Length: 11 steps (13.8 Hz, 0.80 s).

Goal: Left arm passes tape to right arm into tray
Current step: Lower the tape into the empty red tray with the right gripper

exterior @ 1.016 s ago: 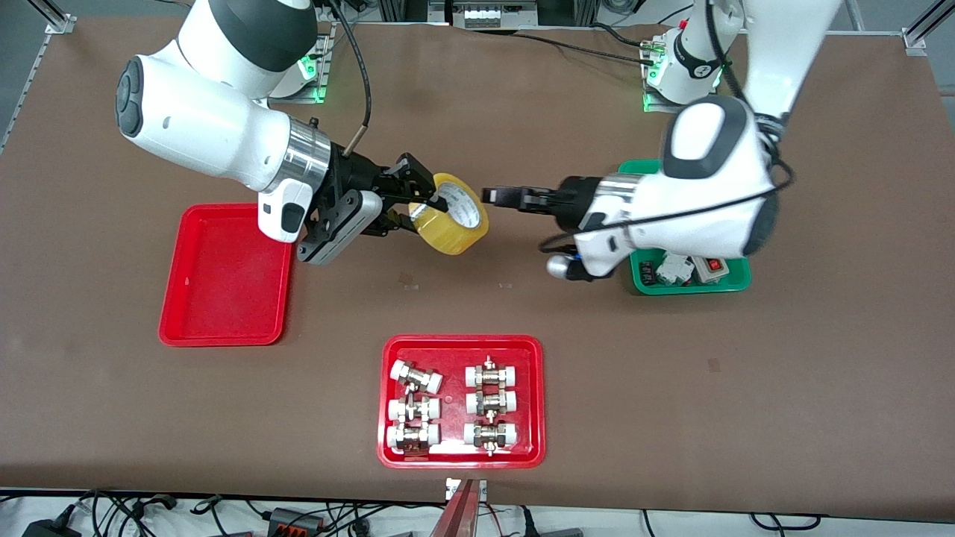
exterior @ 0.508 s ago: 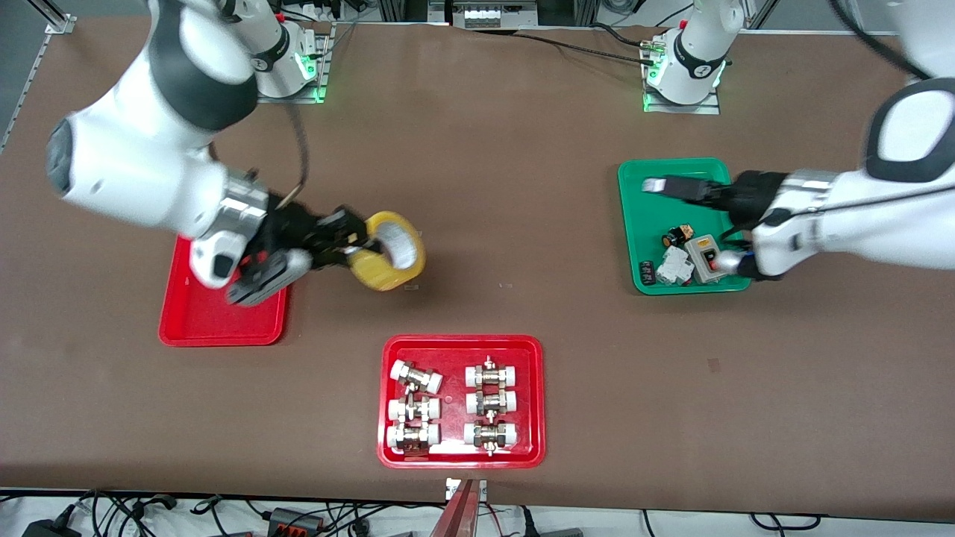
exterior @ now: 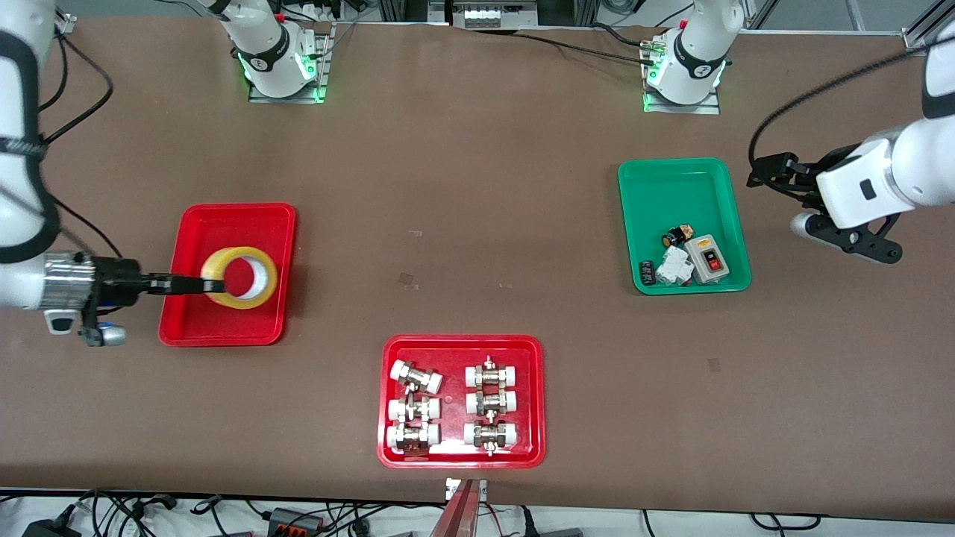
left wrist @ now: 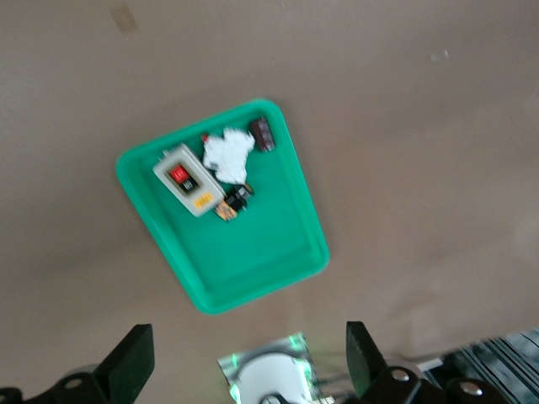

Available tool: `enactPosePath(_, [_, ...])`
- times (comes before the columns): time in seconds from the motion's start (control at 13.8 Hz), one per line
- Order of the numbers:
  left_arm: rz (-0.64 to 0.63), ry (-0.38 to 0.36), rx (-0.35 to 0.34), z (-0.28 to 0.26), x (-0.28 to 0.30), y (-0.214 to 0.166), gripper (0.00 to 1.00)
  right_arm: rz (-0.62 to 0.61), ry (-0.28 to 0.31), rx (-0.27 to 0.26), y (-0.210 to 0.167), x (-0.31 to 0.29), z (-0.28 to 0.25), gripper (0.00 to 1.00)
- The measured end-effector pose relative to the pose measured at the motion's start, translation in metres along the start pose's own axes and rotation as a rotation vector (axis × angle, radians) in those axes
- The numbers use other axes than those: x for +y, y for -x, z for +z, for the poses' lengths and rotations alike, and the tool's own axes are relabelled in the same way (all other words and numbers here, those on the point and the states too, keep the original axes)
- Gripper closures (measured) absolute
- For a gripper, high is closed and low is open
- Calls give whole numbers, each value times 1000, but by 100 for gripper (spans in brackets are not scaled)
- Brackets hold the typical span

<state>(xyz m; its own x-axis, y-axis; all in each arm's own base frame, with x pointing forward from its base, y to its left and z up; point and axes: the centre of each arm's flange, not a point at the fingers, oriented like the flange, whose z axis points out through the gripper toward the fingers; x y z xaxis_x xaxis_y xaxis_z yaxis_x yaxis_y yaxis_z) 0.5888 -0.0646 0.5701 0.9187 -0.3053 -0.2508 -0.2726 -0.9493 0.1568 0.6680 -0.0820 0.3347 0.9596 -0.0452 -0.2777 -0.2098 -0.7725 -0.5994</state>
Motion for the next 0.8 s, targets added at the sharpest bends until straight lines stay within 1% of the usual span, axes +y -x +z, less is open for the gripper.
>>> enactPosePath(0.15, [2,-35,59,-4,9,8,0,5,-31,-22,-4,54,7,47])
enactPosePath(0.29, [5,-53,84,-11,15,21,0,-21,-50,-48,-10,86,26,47])
enactPosePath(0.51, [-18,-78,123,-29,12,35,0,-70,-66,-69,-17,109,52,47])
enactPosePath(0.65, [-43,-83,149,-40,-1,43,0,-92,-65,-63,-21,118,62,47])
enactPosePath(0.8, [-55,-83,157,-43,-11,46,0,-103,-72,-62,-23,124,70,47])
